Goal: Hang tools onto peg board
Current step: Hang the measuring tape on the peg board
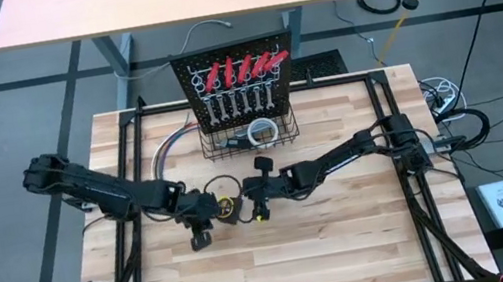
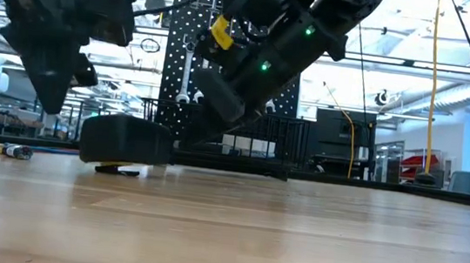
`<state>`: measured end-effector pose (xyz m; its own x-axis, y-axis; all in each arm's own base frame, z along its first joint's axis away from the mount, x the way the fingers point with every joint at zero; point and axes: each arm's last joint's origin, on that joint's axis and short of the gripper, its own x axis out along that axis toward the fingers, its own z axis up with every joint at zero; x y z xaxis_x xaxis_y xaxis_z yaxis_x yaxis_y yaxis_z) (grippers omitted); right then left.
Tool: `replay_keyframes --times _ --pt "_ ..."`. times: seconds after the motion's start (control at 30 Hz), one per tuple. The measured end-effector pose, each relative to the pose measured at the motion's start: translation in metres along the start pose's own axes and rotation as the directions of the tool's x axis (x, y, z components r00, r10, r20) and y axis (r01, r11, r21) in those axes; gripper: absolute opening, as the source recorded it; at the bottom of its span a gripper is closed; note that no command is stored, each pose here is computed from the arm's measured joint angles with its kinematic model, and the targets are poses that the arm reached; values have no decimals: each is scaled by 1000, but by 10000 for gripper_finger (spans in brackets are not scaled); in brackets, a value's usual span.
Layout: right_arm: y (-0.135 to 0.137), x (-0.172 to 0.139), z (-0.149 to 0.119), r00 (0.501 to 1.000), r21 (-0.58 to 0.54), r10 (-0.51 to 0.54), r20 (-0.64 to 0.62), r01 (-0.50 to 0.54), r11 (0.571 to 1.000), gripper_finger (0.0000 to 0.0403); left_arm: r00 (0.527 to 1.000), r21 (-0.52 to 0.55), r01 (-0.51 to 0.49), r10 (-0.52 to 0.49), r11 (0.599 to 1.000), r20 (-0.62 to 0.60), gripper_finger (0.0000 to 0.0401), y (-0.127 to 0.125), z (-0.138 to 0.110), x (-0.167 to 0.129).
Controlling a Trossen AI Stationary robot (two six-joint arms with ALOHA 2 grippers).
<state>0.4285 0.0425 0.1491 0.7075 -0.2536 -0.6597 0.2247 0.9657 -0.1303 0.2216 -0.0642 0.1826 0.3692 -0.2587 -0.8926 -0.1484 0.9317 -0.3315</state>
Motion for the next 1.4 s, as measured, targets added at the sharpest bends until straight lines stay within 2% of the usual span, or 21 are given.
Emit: replay_keyframes --times 0.1,0.23,0.4,0.63,0.83,0.9,1.03,1.13,1.23,1.3,1.4 --pt "1 0 4 999 11 9 35 -9 1000 0 1000 22 16 -16 1000 6 1 -5 0 5" --pt "4 2 5 997 22 23 71 -25 999 0 994 1 -106 106 994 15 1 2 3 16" --pt "9 1 4 994 32 82 65 -85 996 0 980 -35 -198 197 980 -43 1 18 6 34" --pt "28 -6 -2 987 17 161 30 -161 987 0 916 -85 -399 392 913 -83 1 41 5 33" --pt "22 -13 -7 998 5 38 -50 -37 999 0 894 -136 -441 420 887 -157 1 45 -5 14" --pt "20 -16 -6 997 32 37 -68 -35 999 0 892 -153 -445 423 882 -160 1 42 -10 2" --pt "19 -21 -9 985 45 107 -133 -102 994 0 936 -168 -350 351 922 -19 1 27 -14 -24" --pt "14 -23 -11 982 43 93 -162 -88 995 0 955 -175 -238 263 955 134 1 15 -16 -45" --pt "4 -27 -17 983 76 84 -162 -72 995 0 938 -161 -106 152 981 311 1 6 -20 -60" --pt "-5 -32 -24 989 127 91 -115 -77 989 0 911 -155 -6 69 988 406 1 4 -26 -60" --pt "-19 -43 -34 978 253 197 61 -206 945 0 879 -220 123 -4 968 476 1 12 -41 -47"
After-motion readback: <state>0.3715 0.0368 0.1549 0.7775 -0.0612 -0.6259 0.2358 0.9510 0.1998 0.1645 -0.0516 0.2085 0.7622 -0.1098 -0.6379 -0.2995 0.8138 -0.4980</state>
